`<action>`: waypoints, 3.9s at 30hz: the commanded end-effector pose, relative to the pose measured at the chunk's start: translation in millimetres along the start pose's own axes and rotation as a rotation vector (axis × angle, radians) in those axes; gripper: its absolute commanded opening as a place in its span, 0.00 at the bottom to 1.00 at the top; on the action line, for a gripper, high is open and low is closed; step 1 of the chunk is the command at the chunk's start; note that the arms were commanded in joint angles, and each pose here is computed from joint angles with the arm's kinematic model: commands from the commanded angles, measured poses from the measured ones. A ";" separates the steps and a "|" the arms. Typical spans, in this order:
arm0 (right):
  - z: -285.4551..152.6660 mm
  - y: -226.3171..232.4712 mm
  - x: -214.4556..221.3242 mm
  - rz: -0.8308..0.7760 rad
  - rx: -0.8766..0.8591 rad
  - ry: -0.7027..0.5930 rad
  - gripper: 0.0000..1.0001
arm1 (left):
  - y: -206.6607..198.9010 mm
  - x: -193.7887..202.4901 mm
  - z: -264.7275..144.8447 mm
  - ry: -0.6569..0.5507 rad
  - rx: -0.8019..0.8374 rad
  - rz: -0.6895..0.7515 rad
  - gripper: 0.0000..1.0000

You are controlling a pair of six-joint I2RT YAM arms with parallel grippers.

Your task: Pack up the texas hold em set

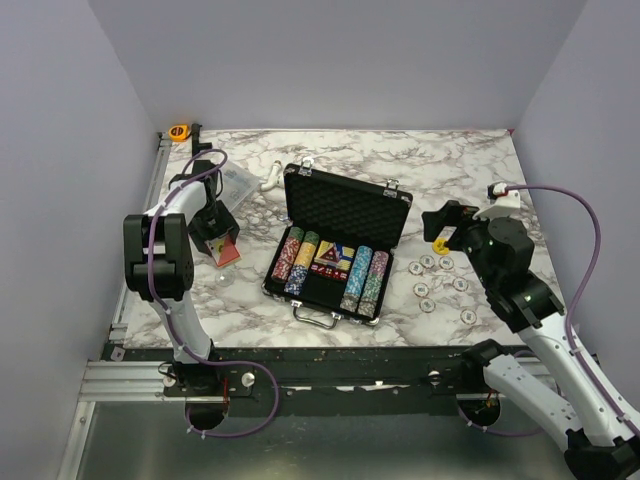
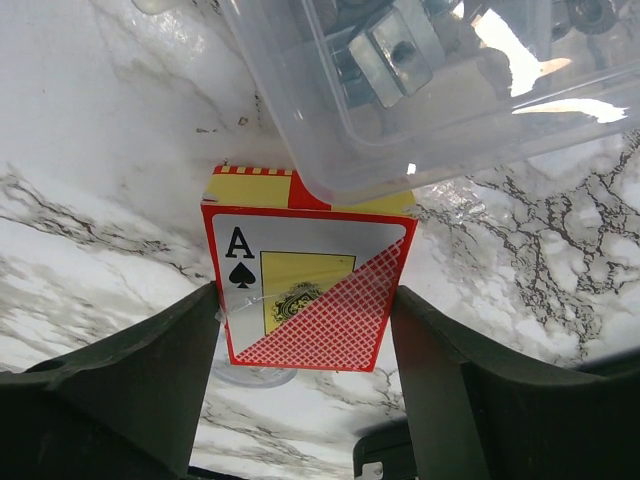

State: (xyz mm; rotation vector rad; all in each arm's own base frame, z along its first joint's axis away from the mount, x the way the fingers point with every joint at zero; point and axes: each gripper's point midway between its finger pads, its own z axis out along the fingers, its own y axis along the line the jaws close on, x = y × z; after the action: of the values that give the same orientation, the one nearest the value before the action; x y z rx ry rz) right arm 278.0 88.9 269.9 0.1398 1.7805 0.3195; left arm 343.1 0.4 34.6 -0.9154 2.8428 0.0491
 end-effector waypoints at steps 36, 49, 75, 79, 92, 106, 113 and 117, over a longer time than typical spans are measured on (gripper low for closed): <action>4.1 0.4 4.1 0.025 0.005 -0.001 1.00 | -106.7 182.4 -166.6 0.198 0.666 -0.061 0.45; 5.5 5.0 9.2 0.025 -0.021 0.020 1.00 | -141.2 237.3 -159.5 0.353 0.617 -0.108 0.45; -4.8 12.0 5.0 0.039 -0.069 0.013 1.00 | -155.6 254.3 -126.6 0.502 0.462 -0.405 0.45; -5.3 14.6 8.3 0.045 -0.085 0.025 1.00 | -147.3 262.4 -115.2 0.525 0.409 -0.434 0.45; -2.8 42.6 32.5 0.034 -0.194 0.125 1.00 | -140.5 263.0 -91.2 0.507 0.335 -0.478 0.48; -2.5 38.7 35.4 0.036 -0.180 0.120 1.00 | -130.4 263.4 -82.0 0.493 0.336 -0.435 0.99; -1.2 35.5 38.2 0.032 -0.165 0.123 1.00 | -127.0 245.5 -104.1 0.335 0.416 -0.155 0.99; 4.2 37.3 43.8 0.019 -0.167 0.149 1.00 | -135.3 234.3 -118.2 0.226 0.536 0.088 0.99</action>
State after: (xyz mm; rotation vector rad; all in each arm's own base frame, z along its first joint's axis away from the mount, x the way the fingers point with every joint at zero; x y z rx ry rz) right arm 265.9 132.2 247.6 0.0346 1.8668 0.5054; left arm 210.0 -262.7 95.7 -1.1397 2.8818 -0.8078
